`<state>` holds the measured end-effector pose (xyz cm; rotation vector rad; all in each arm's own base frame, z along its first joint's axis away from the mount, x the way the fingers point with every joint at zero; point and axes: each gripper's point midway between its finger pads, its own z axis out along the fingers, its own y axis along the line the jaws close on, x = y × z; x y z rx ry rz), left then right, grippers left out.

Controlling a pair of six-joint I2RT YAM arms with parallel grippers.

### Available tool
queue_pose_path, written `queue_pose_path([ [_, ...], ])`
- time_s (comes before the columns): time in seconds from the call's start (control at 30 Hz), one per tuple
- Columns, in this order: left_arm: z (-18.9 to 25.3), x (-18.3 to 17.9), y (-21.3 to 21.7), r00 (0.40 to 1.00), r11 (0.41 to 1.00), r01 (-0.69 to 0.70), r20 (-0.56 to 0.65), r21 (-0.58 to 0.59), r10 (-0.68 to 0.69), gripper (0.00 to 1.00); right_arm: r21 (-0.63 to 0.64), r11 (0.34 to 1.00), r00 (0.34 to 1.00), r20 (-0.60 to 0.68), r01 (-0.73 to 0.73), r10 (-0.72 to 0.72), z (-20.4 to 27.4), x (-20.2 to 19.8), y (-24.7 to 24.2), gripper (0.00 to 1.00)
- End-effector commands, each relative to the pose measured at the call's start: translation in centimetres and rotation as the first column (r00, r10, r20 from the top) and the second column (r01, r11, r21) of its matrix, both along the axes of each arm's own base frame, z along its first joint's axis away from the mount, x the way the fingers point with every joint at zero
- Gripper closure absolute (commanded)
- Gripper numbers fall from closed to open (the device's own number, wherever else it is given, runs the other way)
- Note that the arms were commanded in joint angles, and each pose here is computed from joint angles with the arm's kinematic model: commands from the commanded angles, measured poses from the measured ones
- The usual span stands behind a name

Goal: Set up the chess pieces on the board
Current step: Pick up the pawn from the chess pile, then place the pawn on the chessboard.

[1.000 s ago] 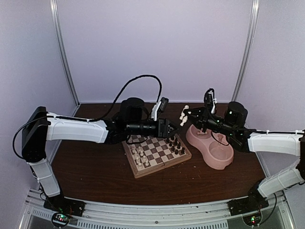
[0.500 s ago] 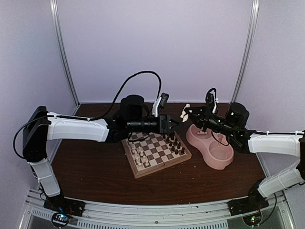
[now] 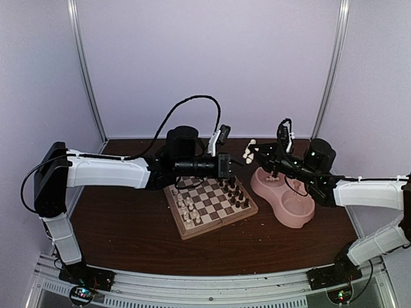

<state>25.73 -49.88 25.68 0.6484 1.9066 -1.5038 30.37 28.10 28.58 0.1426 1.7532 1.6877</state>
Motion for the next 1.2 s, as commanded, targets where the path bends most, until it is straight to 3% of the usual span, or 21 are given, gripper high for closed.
queue_pose_path([
  [0.0,0.6,-0.1,-0.2,1.0,1.0,0.013,0.018,-0.002,-0.013,0.94,0.001,1.0,0.998,0.054,0.013,-0.013,1.1,-0.1,-0.4,0.94],
  [0.17,-1.9,-0.9,1.2,1.0,0.995,0.014,-0.001,0.103,-0.014,0.95,-0.088,0.994,0.994,0.087,0.071,-0.063,1.4,0.9,-2.8,0.94],
  [0.3,-5.3,-1.7,3.5,0.999,0.941,0.02,-0.039,0.337,-0.007,0.95,-0.292,0.944,0.982,0.152,0.153,-0.112,0.2,1.3,-5.1,0.94],
  [0.5,-7.5,-2.8,8.3,0.997,0.744,0.053,-0.074,0.666,-0.005,0.94,-0.574,0.745,0.932,0.309,0.34,-0.188,-2.7,1.6,-9.2,0.95],
  [0.67,-9.2,-3.6,11.3,0.989,0.541,0.119,-0.147,0.832,0.009,0.94,-0.662,0.604,0.891,0.396,0.443,-0.22,-5.0,2.5,-11.6,0.97],
  [0.73,-10.0,-3.7,11.4,0.984,0.486,0.155,-0.179,0.86,0.004,0.95,-0.682,0.568,0.884,0.409,0.461,-0.227,-5.7,3.0,-12.0,0.97],
  [1.0,-11.9,-3.1,12.3,0.974,0.261,0.217,-0.226,0.941,0.007,0.97,-0.681,0.539,0.863,0.456,0.496,-0.218,-7.8,4.3,-11.8,0.97],
  [1.17,-12.3,-1.7,13.0,0.984,0.189,0.165,-0.174,0.968,0.032,0.97,-0.67,0.535,0.853,0.468,0.514,-0.232,-10.0,4.6,-12.0,0.96],
])
